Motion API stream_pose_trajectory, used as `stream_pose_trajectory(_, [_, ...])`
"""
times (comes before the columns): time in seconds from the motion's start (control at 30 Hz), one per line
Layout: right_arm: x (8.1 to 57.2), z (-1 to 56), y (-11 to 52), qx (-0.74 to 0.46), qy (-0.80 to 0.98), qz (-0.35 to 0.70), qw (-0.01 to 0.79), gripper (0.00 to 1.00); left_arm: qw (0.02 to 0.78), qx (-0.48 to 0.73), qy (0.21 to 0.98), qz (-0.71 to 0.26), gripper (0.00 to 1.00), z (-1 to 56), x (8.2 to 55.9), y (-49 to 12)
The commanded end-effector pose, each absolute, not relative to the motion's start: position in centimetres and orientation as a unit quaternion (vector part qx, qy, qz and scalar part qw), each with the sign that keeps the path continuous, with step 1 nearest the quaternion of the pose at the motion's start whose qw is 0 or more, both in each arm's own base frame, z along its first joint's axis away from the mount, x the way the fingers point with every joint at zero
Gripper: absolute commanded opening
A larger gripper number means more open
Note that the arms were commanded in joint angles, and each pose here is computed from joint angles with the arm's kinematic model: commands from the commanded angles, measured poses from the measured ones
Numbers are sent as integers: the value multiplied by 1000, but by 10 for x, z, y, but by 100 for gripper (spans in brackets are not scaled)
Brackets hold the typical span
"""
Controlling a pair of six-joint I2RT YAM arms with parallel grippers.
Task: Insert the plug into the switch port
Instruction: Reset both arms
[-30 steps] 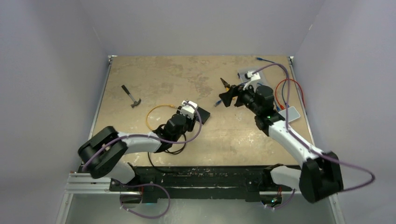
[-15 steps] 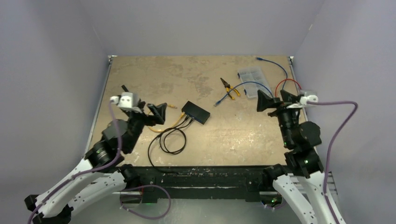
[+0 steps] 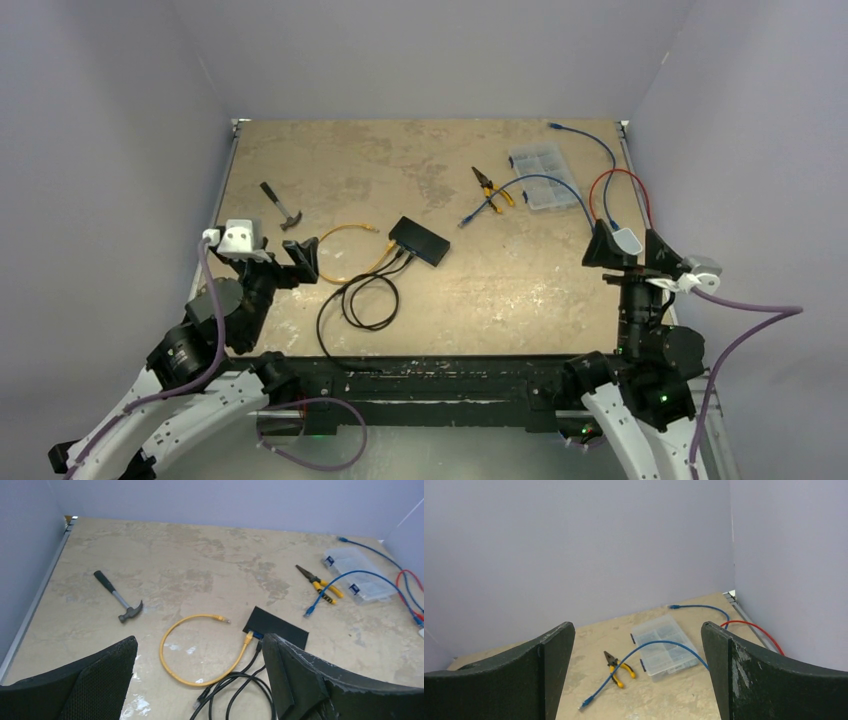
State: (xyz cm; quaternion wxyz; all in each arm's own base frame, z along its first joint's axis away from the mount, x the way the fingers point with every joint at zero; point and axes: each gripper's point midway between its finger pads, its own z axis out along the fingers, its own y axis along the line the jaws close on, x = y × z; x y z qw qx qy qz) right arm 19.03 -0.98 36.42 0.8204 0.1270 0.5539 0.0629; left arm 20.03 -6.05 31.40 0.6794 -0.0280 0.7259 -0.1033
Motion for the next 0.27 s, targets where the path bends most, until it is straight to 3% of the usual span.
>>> stream_pose_trajectory(0.0, [192,364,-16,135,543,46,828,99,673,-25,738,-51,94,298,203,-46])
stream_pose_trajectory(0.23, [195,363,-13,129,541,49,830,99,679,-32,733,-33,95,294,211,-35])
